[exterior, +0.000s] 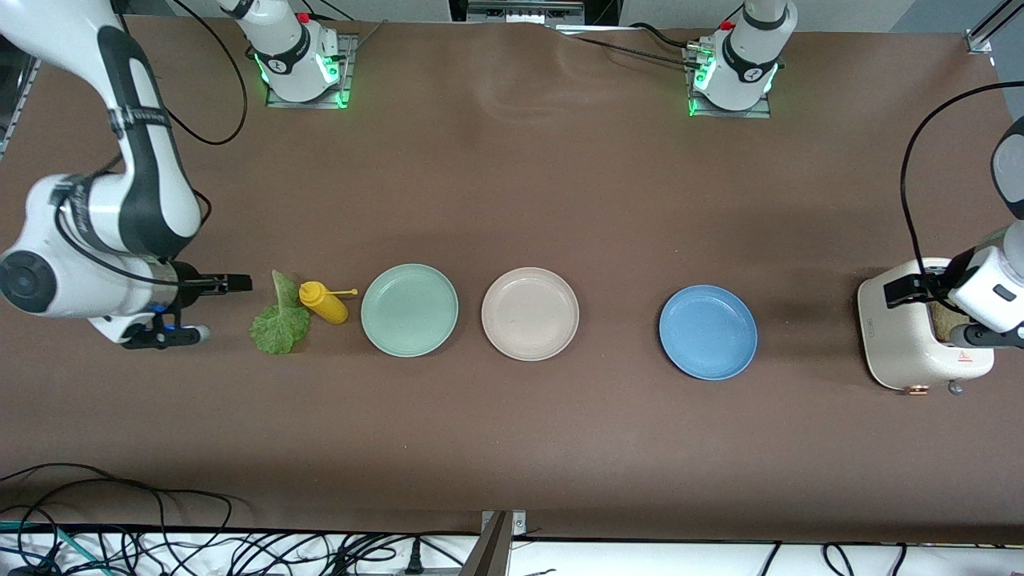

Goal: Make sandwich on beige plate with both arms
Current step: 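Reach the right gripper to the lettuce while the left gripper reaches the toaster, then grasp the lettuce with the right gripper while the left gripper grasps bread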

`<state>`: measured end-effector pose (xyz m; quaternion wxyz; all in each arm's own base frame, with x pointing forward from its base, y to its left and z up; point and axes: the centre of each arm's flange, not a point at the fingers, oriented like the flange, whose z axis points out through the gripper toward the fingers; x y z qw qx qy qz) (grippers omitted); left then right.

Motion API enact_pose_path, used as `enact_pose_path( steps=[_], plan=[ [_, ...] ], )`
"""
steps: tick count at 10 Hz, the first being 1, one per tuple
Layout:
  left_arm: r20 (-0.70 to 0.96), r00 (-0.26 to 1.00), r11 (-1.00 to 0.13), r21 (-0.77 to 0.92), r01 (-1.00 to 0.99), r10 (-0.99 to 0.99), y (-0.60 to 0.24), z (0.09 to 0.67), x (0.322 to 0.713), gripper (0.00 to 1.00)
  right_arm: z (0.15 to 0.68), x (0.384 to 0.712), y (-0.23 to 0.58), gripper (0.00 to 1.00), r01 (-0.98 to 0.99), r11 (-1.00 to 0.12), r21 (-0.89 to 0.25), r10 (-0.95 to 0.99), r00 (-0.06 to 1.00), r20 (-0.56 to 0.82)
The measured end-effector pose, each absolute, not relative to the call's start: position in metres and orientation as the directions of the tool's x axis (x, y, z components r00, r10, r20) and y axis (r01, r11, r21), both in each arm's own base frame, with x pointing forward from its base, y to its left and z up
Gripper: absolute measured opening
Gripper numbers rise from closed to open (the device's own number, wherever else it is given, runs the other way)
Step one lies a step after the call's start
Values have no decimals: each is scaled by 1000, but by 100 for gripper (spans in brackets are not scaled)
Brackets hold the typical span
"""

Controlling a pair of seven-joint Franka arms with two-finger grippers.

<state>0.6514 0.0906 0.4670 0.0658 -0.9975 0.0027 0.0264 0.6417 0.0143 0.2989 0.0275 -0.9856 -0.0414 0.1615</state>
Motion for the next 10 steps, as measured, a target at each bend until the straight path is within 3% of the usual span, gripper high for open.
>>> enact_pose_path(
  steps=[4,10],
  plan=[
    [-85,996,-994,-112,-6,3,148,418,656,100,235,644,26,100,84,-994,-72,104,933,-344],
    [-89,996,-994,-108,-9,1,168,418,651,100,175,641,33,96,89,-993,-72,109,922,-371]
  ],
)
